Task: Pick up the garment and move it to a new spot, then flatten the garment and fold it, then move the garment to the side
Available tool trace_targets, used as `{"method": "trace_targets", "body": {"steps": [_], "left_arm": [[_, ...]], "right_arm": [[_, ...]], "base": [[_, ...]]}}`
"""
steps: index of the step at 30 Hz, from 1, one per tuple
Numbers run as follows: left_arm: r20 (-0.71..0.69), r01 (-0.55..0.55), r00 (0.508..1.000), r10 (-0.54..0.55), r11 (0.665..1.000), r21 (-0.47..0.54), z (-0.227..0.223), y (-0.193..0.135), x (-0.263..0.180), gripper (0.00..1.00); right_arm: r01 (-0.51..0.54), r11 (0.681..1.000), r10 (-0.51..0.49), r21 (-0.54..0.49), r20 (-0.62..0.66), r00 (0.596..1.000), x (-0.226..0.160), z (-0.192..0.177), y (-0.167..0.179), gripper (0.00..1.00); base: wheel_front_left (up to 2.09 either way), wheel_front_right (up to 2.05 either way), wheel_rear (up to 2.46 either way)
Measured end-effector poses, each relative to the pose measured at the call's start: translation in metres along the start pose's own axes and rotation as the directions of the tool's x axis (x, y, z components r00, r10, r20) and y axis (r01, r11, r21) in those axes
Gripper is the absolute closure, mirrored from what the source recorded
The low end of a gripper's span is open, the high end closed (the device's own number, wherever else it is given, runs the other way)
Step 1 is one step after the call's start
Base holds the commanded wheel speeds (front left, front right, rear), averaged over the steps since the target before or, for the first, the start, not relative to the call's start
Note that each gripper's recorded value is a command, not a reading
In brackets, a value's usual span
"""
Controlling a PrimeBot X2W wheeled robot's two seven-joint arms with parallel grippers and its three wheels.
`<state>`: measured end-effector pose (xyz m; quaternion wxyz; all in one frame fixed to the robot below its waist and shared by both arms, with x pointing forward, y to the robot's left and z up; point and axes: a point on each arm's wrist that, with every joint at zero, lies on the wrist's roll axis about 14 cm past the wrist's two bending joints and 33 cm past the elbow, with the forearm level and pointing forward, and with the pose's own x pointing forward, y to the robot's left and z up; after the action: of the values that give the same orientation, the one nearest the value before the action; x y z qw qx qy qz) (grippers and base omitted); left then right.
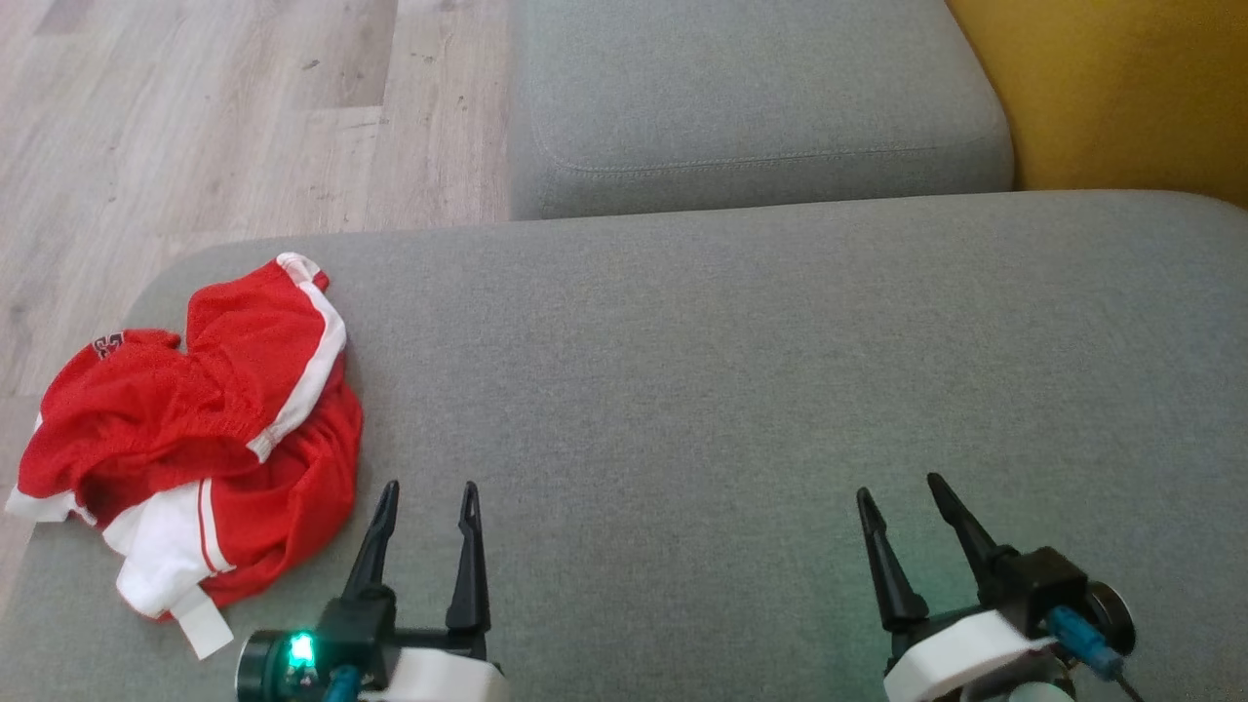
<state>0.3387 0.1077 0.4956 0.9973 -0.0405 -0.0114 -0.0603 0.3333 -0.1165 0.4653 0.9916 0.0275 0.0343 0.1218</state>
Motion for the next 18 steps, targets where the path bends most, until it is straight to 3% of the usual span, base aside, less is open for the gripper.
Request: {"method": "trace_targets", "body": {"steps": [4,18], "left_arm": [[0.016,0.009,1.0,-0.009,0.998,0.055,0.0014,-0.0035,-0.001,0.0],[0.008,0.0,1.0,0.0,0.998,0.058,-0.002,-0.0012,-0.0051,0.0]], "right_arm": [[-0.021,0.998,0.022,-0.061,0.011,1.0,-0.0005,0.0017,0.0045,0.0],[-0.033,0.997,0.034,-0.066,0.005,0.999,0.0019,0.0005,0.0072,0.0]], "base": [[0.0,0.0,0.0],[0.0,0.0,0.0]]}}
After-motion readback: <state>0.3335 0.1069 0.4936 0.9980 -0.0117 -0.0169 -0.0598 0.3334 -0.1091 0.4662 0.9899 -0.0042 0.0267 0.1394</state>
